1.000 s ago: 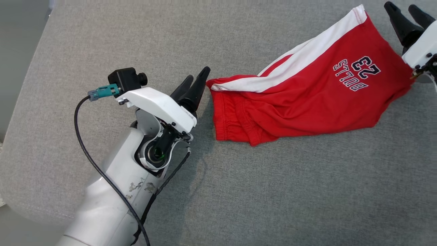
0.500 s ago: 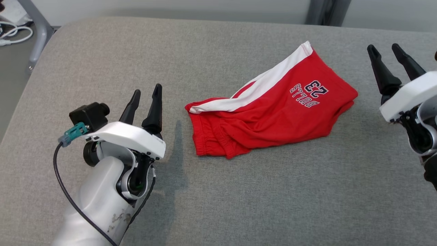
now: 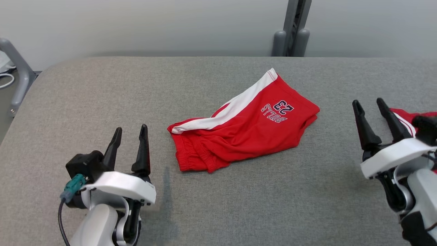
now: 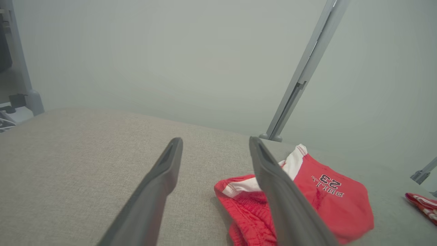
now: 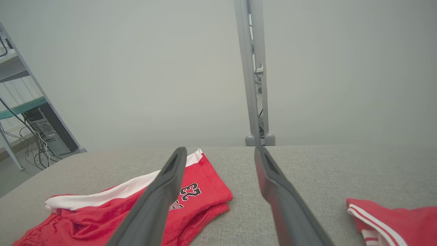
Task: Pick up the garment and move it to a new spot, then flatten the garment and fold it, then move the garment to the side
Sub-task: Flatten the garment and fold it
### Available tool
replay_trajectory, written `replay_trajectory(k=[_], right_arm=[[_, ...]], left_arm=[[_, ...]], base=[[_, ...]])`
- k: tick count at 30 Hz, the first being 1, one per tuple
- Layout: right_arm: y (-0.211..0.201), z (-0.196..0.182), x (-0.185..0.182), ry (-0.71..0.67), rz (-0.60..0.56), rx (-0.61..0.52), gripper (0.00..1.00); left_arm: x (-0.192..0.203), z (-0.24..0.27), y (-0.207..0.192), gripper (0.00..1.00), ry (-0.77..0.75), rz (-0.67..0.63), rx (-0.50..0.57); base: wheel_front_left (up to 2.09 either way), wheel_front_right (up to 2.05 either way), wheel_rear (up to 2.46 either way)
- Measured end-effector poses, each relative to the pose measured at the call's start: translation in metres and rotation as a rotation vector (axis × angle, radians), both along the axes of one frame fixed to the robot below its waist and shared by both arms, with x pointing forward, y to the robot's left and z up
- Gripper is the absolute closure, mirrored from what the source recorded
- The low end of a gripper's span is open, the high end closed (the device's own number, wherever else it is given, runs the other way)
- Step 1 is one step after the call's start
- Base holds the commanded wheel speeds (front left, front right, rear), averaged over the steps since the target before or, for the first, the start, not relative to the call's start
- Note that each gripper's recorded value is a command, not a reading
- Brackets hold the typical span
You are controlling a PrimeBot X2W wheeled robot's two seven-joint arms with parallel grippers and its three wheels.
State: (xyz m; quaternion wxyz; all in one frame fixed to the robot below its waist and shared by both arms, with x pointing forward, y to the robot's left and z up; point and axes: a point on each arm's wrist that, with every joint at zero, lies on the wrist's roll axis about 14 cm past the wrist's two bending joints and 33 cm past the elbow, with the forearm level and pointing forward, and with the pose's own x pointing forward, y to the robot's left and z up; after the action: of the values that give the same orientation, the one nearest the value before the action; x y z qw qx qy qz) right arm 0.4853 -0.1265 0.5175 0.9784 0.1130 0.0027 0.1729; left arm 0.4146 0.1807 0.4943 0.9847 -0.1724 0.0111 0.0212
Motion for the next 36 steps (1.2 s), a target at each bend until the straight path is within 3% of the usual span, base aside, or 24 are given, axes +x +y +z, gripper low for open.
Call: replay_trajectory(k=[4, 7, 21, 24, 31, 36], right_arm=[[-0.006, -0.017, -0.023, 0.02, -0.031, -0.023, 0.0], [-0.008, -0.032, -0.037, 0.057, -0.065, 0.006, 0.0], [-0.004, -0.058, -0.049, 0.172, -0.114, 0.108, 0.0], [0.009, -0.072, -0.048, 0.269, -0.089, 0.152, 0.0], [0.029, -0.089, -0.023, 0.468, -0.092, 0.4, 0.0], [0.043, -0.105, -0.004, 0.59, -0.076, 0.476, 0.0]], left_arm=[[-0.014, -0.005, -0.009, 0.0, -0.007, -0.036, 0.071], [-0.024, -0.014, -0.007, 0.0, 0.011, -0.018, 0.061], [-0.046, -0.038, 0.001, 0.0, 0.069, 0.008, 0.113], [-0.048, -0.043, 0.003, 0.0, 0.084, 0.015, 0.112], [-0.051, -0.057, 0.02, 0.0, 0.137, 0.067, 0.132], [-0.051, -0.061, 0.024, 0.0, 0.152, 0.082, 0.12]], base=[[0.0, 0.0, 0.0], [0.0, 0.0, 0.0], [0.0, 0.0, 0.0], [0.0, 0.0, 0.0], [0.0, 0.0, 0.0], [0.0, 0.0, 0.0]])
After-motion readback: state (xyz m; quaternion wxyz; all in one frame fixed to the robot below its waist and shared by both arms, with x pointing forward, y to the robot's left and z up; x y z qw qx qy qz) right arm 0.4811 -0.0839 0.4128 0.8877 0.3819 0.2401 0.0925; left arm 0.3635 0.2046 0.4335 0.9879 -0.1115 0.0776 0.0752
